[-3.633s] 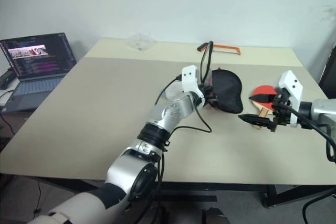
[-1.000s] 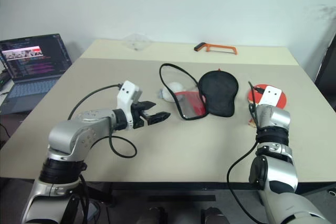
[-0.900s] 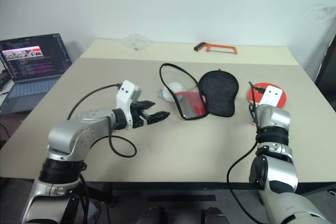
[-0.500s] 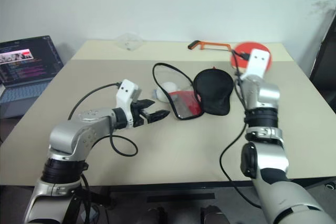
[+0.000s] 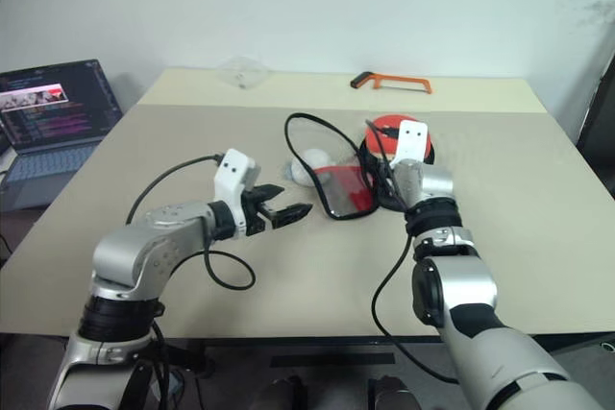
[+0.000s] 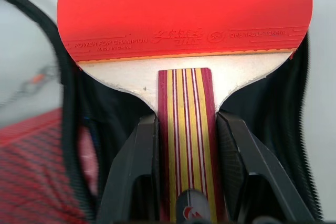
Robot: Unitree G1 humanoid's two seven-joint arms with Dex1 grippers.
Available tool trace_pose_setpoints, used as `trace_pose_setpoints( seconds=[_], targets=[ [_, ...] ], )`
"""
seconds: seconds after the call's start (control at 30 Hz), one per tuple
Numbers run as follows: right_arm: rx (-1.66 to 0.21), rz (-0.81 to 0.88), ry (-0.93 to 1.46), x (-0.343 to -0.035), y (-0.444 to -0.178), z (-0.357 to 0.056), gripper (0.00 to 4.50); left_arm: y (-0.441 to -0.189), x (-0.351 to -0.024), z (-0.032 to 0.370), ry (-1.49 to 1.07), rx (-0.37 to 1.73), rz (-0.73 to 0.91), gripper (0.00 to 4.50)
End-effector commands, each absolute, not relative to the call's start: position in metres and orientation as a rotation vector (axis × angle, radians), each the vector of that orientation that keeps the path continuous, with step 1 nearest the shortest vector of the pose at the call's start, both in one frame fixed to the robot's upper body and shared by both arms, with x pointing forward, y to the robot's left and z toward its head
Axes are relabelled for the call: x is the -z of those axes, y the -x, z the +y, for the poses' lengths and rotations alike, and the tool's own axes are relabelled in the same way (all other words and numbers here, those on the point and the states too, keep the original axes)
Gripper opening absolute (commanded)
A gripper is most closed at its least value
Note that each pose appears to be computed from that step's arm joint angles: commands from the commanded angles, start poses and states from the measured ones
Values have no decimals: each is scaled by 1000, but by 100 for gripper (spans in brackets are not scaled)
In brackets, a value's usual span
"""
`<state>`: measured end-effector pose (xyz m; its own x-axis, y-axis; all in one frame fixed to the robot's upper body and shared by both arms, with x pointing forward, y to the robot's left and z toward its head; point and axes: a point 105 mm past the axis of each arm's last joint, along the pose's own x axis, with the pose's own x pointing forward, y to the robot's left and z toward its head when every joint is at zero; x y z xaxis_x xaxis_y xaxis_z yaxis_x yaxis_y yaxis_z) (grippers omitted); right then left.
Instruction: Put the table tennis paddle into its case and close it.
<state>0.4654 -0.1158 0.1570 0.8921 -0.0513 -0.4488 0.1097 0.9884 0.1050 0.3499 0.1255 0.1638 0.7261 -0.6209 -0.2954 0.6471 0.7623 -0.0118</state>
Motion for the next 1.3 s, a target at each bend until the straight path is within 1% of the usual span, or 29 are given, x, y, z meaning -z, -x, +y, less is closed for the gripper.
trace_pose_setpoints(
  seconds=[0.03,0.33,0.63,0.7,0.73,0.8,0.9,0.97,1.03,1.07,1.17,1.23,1.27,1.3],
  targets=[
    [88,399,-139,-174,-470,-120,110,-346,-178,122,-106,708,234,450],
    [49,426,-145,-167,-469,-114,110,-349,-179,120,-102,704,233,450],
    [72,473,-145,-153,-468,-118,110,-350,-181,120,-106,700,229,450],
    [60,473,-148,-153,-468,-116,182,-351,-182,120,-106,698,228,450],
    [54,464,-149,-155,-468,-115,208,-352,-182,120,-106,696,227,450],
    [38,447,-156,-160,-469,-112,276,-353,-182,120,-106,694,226,450],
    [11,390,-155,-181,-471,-112,384,-361,-184,123,-106,653,215,450],
    [-6,333,-130,-203,-470,-118,446,-366,-186,125,-107,645,211,450],
    [-23,305,-112,-219,-463,-125,446,-369,-187,127,-111,648,210,450],
    [-34,285,-96,-231,-456,-132,446,-370,-188,127,-118,658,209,450],
    [-77,216,-13,-260,-427,-156,446,-374,-189,132,-161,692,210,450],
    [-134,159,99,-269,-408,-170,446,-377,-188,136,-185,709,208,450],
    [-216,125,171,-269,-396,-172,446,-381,-186,137,-203,714,212,450],
    [-348,94,223,-267,-379,-171,446,-385,-183,137,-237,714,214,450]
  ],
)
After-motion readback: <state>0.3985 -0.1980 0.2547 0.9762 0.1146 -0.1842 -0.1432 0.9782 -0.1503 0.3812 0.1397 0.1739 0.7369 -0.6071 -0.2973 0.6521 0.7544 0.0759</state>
